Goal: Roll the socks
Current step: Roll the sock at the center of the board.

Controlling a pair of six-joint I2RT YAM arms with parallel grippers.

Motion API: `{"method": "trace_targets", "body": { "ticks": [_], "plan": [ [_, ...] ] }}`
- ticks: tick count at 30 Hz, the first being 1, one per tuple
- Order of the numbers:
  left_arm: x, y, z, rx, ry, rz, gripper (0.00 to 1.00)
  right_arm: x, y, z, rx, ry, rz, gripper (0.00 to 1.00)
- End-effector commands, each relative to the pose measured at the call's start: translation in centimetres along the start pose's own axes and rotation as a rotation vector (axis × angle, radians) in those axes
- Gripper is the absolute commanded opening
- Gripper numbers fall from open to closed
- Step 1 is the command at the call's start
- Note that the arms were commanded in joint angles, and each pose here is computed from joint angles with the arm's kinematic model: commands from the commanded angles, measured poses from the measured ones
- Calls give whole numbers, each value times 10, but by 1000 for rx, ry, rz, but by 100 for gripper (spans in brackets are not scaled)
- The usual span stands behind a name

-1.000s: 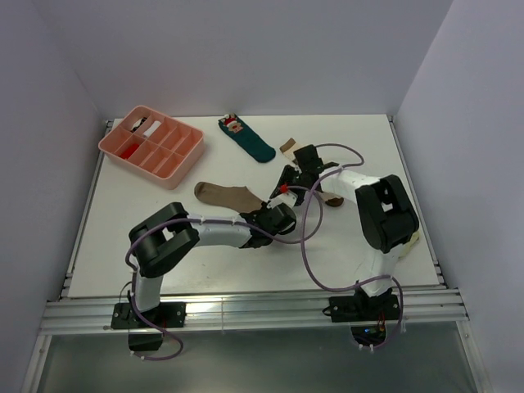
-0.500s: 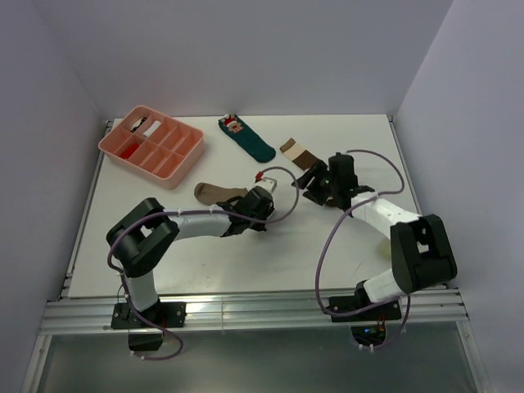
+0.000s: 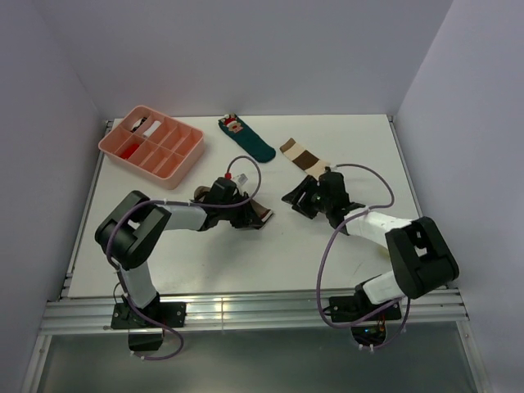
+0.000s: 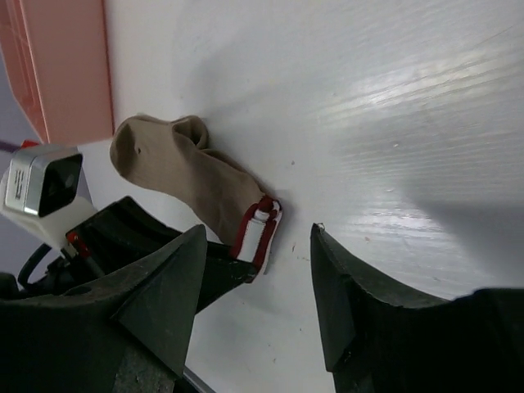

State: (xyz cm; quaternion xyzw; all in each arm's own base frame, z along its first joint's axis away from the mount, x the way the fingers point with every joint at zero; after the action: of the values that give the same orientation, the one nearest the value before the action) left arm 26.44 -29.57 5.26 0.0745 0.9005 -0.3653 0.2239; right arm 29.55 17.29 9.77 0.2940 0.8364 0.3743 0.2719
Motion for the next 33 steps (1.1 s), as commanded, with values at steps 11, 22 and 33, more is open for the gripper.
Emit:
{"method": "trace_targets", "body": {
  "ticks": [11, 22, 33],
  "plan": [
    [22, 14, -7, 110, 72, -354, 1, 52, 1, 33, -38, 139, -22, 55],
    [24, 21, -2, 112, 91, -429, 1, 73, -19, 43, 6, 204, -6, 52],
    [25, 24, -1, 126, 97, -479, 0, 91, -47, 51, 69, 259, 18, 37]
  ]
}}
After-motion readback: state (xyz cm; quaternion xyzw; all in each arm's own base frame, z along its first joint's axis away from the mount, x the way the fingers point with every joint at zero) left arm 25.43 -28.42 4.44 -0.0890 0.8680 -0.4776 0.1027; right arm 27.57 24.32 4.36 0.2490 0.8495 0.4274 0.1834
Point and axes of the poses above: each gripper's point midway between its finger pads, its own z axis out along the fingers, its own y axis along the line the jaws close on, x = y × z, the point moved 4 cm from there along -z, back along the fingers, and after that the axes turned 8 degrees about z, right-handed, at the moved point
